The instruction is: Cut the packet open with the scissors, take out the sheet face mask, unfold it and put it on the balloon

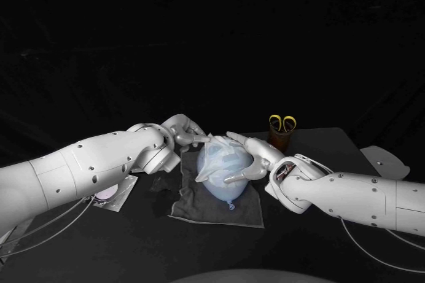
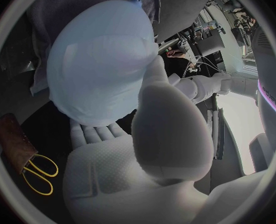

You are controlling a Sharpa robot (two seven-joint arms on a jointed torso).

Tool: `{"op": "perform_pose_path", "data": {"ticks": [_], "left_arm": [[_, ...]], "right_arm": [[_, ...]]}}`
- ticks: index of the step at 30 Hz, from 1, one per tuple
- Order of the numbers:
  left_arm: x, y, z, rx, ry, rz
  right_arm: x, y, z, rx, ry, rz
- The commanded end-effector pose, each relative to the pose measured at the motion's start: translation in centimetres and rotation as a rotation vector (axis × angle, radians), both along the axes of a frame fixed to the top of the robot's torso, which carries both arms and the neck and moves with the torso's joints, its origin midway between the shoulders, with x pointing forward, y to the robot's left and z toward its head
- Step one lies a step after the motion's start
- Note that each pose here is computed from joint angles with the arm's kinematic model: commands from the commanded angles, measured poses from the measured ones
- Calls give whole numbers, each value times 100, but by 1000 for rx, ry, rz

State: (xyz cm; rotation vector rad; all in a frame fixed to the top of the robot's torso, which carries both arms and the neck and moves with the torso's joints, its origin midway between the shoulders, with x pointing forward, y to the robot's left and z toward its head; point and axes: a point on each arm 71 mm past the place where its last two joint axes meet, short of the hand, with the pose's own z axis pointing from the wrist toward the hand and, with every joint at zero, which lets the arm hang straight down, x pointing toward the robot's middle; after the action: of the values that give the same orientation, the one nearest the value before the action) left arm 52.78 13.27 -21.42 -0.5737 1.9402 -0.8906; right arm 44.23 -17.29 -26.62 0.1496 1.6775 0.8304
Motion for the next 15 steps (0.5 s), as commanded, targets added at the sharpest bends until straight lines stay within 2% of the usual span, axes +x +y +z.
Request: {"op": "perform_pose_path", "data": {"ticks": [1,15], "left_arm": [[16,22,29,-18,-16,23],[49,132,14,1,23,43]], "right_arm": [[-20,9,-52,-42,25,16],[-22,9,-60,-49,31,9]]}}
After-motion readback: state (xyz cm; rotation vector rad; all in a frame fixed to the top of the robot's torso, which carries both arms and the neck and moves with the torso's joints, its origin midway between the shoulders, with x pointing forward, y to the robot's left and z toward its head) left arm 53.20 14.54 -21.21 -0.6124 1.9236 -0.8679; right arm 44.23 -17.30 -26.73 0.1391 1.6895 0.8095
